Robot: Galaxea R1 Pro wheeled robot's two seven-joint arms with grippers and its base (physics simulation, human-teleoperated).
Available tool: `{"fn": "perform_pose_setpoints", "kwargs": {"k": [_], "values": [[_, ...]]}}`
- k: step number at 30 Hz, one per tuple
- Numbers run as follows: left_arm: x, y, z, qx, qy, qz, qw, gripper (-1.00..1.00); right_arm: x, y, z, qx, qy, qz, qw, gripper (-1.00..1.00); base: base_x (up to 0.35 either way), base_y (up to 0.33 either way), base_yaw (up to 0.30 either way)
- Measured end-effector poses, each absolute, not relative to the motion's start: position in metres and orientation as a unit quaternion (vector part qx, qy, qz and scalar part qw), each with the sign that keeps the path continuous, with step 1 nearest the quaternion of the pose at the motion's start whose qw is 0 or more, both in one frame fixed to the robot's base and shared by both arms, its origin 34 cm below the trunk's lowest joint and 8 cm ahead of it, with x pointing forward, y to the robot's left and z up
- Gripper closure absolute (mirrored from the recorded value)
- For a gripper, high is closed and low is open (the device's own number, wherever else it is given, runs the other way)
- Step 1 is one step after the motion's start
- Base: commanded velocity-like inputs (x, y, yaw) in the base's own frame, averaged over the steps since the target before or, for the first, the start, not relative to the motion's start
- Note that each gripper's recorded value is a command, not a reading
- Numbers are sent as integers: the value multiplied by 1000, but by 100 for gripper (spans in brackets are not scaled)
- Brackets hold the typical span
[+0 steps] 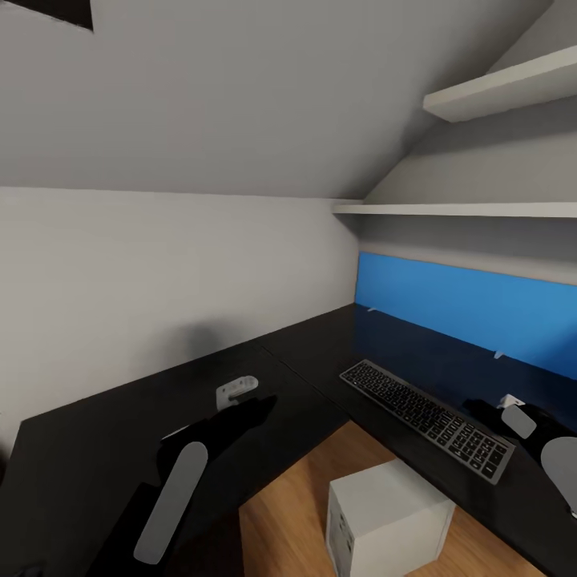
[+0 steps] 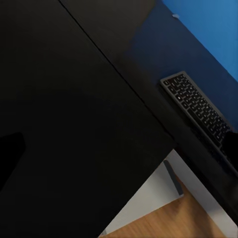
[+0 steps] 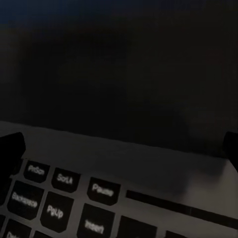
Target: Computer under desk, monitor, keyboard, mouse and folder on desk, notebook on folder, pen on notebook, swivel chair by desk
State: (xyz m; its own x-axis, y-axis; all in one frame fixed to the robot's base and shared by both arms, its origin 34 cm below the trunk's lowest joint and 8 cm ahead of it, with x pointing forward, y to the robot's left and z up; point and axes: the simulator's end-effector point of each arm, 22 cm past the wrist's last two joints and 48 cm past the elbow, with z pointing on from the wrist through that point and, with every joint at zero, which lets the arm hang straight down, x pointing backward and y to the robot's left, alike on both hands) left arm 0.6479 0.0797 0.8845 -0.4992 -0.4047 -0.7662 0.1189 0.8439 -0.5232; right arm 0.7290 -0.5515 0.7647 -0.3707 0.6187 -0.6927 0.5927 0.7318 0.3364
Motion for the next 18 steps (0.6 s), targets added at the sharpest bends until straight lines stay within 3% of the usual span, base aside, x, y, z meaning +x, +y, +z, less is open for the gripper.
{"fn": "perform_pose_setpoints", "kwargs": {"k": [18], "values": [[648, 79, 884, -87, 824, -266, 492, -100, 732, -547, 765, 367, 826, 21, 426, -100, -34, -2, 0]]}}
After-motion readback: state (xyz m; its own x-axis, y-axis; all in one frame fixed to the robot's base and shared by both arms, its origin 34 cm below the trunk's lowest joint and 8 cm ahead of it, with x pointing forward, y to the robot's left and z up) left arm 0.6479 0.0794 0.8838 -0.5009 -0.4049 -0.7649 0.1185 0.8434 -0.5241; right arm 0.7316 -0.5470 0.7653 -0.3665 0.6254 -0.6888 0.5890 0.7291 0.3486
